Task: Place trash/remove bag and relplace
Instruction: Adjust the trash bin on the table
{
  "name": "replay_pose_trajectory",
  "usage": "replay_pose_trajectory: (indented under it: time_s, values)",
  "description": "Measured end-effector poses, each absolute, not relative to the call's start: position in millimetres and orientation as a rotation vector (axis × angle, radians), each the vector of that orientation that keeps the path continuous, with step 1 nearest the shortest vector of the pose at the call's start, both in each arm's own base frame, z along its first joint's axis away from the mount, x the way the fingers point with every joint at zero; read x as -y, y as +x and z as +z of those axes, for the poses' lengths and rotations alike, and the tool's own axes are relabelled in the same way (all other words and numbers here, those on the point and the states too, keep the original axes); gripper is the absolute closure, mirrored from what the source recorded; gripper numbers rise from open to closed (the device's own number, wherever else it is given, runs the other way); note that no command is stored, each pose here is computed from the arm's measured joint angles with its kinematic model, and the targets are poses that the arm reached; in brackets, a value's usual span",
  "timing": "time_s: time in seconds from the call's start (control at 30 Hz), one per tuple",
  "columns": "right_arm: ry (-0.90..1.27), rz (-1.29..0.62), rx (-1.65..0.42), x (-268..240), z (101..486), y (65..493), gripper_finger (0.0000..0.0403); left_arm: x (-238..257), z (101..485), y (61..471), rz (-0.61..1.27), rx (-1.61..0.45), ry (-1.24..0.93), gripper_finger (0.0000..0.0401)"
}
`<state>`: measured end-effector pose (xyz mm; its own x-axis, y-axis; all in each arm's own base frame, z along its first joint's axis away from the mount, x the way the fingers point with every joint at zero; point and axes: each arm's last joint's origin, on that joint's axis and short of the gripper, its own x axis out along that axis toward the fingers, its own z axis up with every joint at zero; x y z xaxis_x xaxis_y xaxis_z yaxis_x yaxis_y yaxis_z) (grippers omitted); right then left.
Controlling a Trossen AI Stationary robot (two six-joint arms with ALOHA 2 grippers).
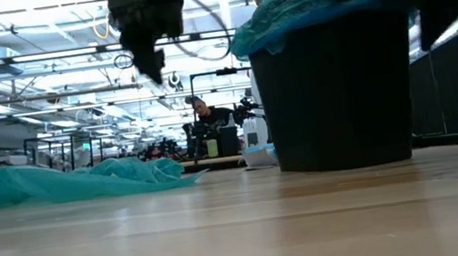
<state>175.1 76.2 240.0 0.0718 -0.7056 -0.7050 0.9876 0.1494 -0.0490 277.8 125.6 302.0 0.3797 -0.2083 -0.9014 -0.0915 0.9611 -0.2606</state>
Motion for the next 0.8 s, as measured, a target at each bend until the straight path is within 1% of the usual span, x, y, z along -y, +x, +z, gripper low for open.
replay_pose_trajectory:
  time_s: [0.2,0.3,0.37,0.47,0.6,0.8]
  values:
    - [0.414,-1.215,-0.72,-63.7,236.4,199.5,0.0403,-121.3,258.8,268.5,0.025,-1.277,-0.48,0.0285]
    - [0.374,-1.128,-0.743,-56.7,235.2,214.8,0.0403,-107.0,248.7,268.9,0.086,-1.247,-0.527,0.0285]
    - [0.338,-1.095,-0.742,-50.4,235.6,222.7,0.0403,-94.7,249.3,268.5,0.149,-1.204,-0.53,0.0285]
    - [0.289,-1.1,-0.717,-38.1,236.9,230.7,0.0403,-74.9,259.0,267.3,0.25,-1.115,-0.499,0.0285]
    - [0.244,-1.075,-0.713,-21.7,238.8,243.1,0.0403,-50.8,263.3,261.7,0.282,-1.083,-0.499,0.0285]
    - [0.233,-0.91,-0.664,1.8,247.8,271.2,0.0403,-22.6,257.0,261.1,0.325,-1.103,-0.543,0.0285]
